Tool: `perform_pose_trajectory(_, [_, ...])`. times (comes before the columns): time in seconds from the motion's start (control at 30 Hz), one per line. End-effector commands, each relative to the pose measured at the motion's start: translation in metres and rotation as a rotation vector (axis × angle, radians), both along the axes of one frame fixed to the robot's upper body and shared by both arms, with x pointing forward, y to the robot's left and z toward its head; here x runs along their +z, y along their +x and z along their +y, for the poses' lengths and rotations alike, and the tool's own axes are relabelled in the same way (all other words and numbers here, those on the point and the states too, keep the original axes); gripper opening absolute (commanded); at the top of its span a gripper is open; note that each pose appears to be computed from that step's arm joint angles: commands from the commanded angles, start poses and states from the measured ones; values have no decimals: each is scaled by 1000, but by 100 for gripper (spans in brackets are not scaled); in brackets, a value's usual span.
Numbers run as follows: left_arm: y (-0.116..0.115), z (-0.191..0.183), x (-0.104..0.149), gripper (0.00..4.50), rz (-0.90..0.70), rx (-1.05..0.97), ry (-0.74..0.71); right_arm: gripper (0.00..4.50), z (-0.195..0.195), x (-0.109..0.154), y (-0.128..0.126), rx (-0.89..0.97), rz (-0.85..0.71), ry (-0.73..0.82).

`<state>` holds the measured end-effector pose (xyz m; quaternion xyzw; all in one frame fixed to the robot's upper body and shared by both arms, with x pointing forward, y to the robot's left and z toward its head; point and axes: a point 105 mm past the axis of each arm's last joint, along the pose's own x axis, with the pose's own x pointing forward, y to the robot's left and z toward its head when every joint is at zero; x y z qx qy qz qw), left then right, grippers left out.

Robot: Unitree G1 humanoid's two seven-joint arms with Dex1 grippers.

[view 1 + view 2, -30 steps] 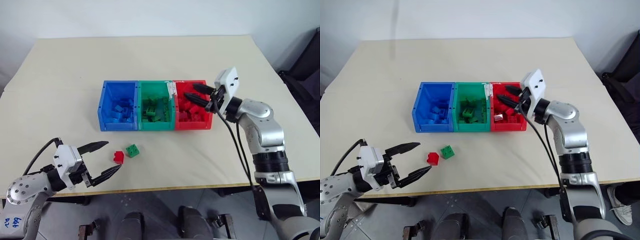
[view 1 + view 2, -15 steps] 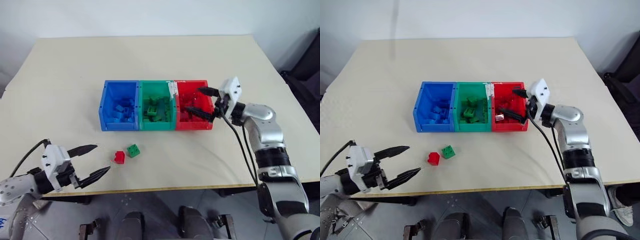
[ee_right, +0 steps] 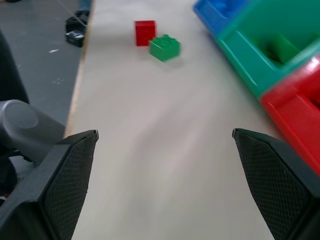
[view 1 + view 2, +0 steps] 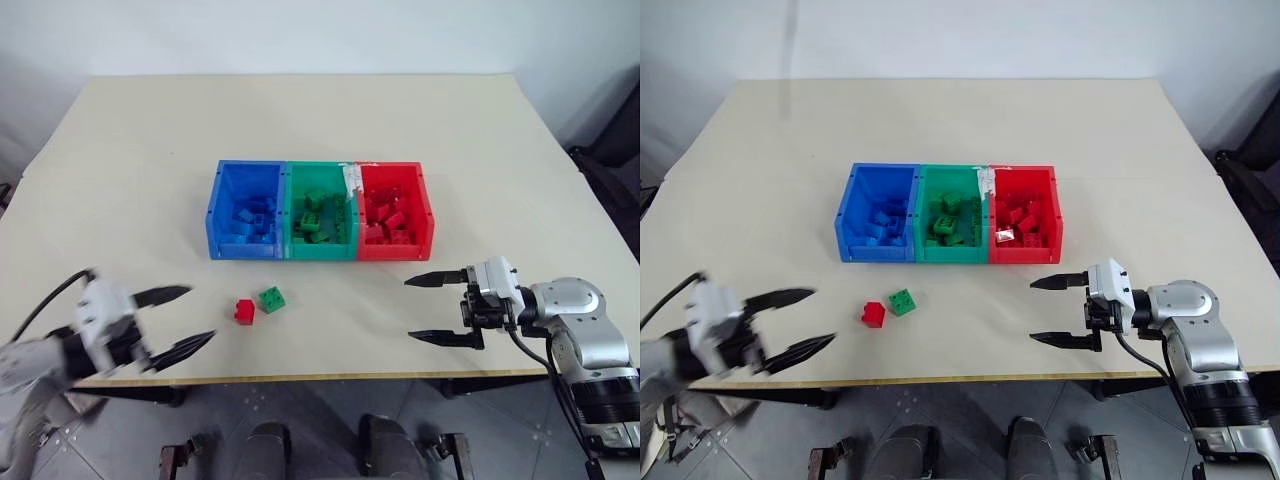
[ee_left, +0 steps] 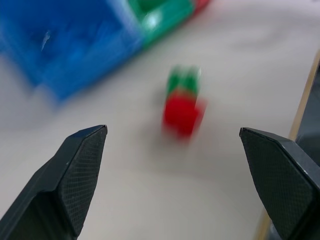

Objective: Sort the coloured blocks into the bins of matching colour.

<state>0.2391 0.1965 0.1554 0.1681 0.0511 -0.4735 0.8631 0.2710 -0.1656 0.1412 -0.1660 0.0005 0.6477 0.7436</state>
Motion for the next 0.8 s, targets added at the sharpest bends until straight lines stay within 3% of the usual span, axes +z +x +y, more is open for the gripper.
perform_pose_trajectory(0.03, [12,-31,-3,450,32,-33,116,449,1,17,-3,-17,-53,29])
perform_pose_trajectory(0.27, [48,-53,-21,450,74,62,300,449,14,19,-12,-29,-69,49])
perform_pose_trajectory(0.43, [50,-56,-32,450,147,51,333,449,17,20,-20,-52,-70,53])
perform_pose_trajectory(0.73, [59,-64,-38,168,136,8,305,450,13,18,-18,-102,-78,37])
perform_pose_trajectory(0.8, [58,-64,-39,147,132,-2,310,450,11,17,-17,-114,-79,31])
